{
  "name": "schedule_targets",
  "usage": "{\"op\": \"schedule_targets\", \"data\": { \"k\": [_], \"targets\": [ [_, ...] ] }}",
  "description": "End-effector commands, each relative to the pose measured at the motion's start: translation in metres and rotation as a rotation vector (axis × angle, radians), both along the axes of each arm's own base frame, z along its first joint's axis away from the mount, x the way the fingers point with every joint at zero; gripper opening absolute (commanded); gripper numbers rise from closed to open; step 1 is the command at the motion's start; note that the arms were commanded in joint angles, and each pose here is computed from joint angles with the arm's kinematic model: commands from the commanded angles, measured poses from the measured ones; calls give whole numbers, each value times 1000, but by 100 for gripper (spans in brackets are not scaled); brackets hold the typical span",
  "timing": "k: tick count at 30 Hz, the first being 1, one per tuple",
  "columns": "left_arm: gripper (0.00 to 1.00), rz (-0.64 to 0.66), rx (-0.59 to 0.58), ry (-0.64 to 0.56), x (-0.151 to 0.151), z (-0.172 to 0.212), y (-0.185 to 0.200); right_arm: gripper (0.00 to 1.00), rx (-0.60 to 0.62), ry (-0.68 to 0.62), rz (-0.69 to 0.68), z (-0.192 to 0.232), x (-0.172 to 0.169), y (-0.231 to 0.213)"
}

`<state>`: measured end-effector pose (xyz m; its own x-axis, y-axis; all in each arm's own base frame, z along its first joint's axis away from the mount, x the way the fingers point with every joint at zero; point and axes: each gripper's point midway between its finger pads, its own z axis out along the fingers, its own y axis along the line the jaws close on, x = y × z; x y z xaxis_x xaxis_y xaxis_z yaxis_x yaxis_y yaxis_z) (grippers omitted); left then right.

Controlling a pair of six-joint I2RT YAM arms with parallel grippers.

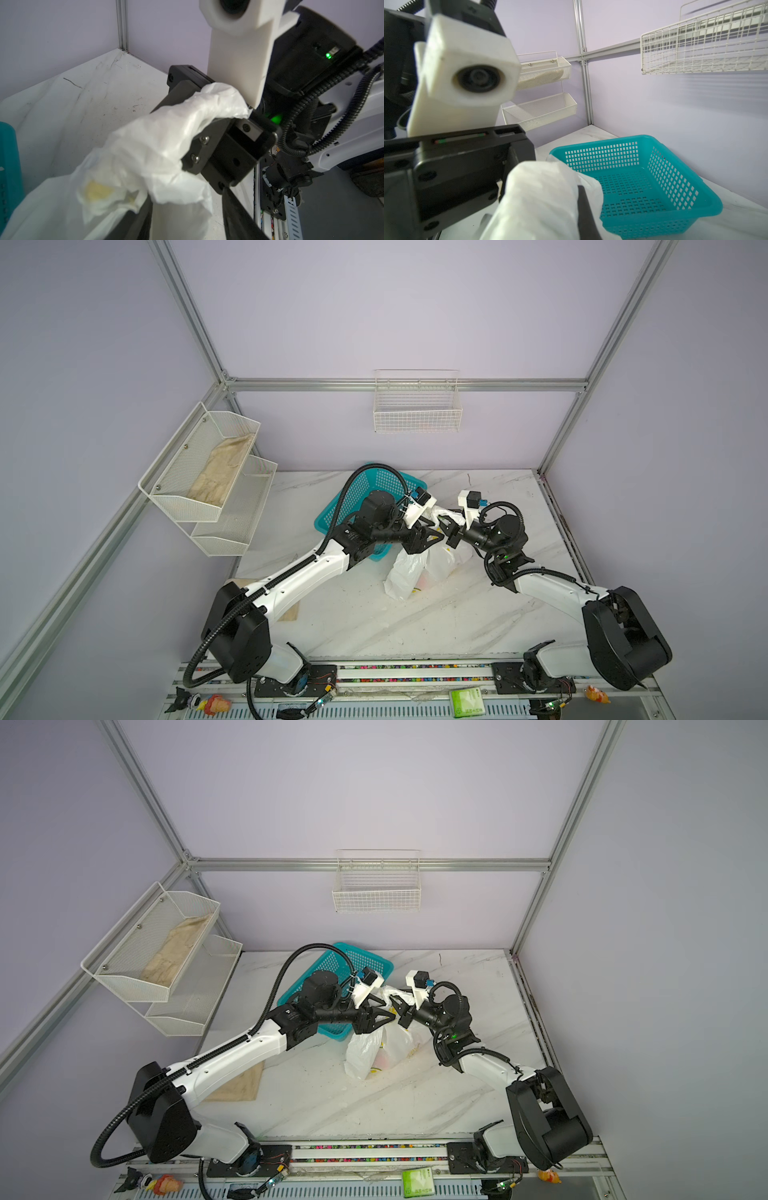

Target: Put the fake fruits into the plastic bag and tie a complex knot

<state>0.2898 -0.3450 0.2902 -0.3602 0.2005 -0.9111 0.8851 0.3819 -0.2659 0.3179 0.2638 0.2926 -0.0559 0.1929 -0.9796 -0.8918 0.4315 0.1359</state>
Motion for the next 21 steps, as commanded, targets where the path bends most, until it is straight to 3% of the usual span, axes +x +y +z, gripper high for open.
{"op": "schedule_targets", "data": {
  "k": [1, 6, 10, 13, 18, 21],
  "targets": [
    [62, 33, -42, -80, -4, 28, 20, 0, 38, -62, 39, 12, -8, 2],
    [77, 113, -54, -121, -5, 45, 43, 0, 31, -80, 35, 13, -9, 2],
    [78, 178, -53, -131, -1, 50, 57, 0, 25, -83, 36, 11, -8, 3],
    [67, 223, -20, -106, 4, 41, 64, 0, 26, -84, 34, 11, -7, 3],
    [43, 149, 0, -35, -10, 16, 57, 0, 48, -86, 20, 19, -6, 1],
    [34, 134, 3, -12, -12, 4, 53, 0, 67, -87, 17, 22, -6, 1]
  ]
}}
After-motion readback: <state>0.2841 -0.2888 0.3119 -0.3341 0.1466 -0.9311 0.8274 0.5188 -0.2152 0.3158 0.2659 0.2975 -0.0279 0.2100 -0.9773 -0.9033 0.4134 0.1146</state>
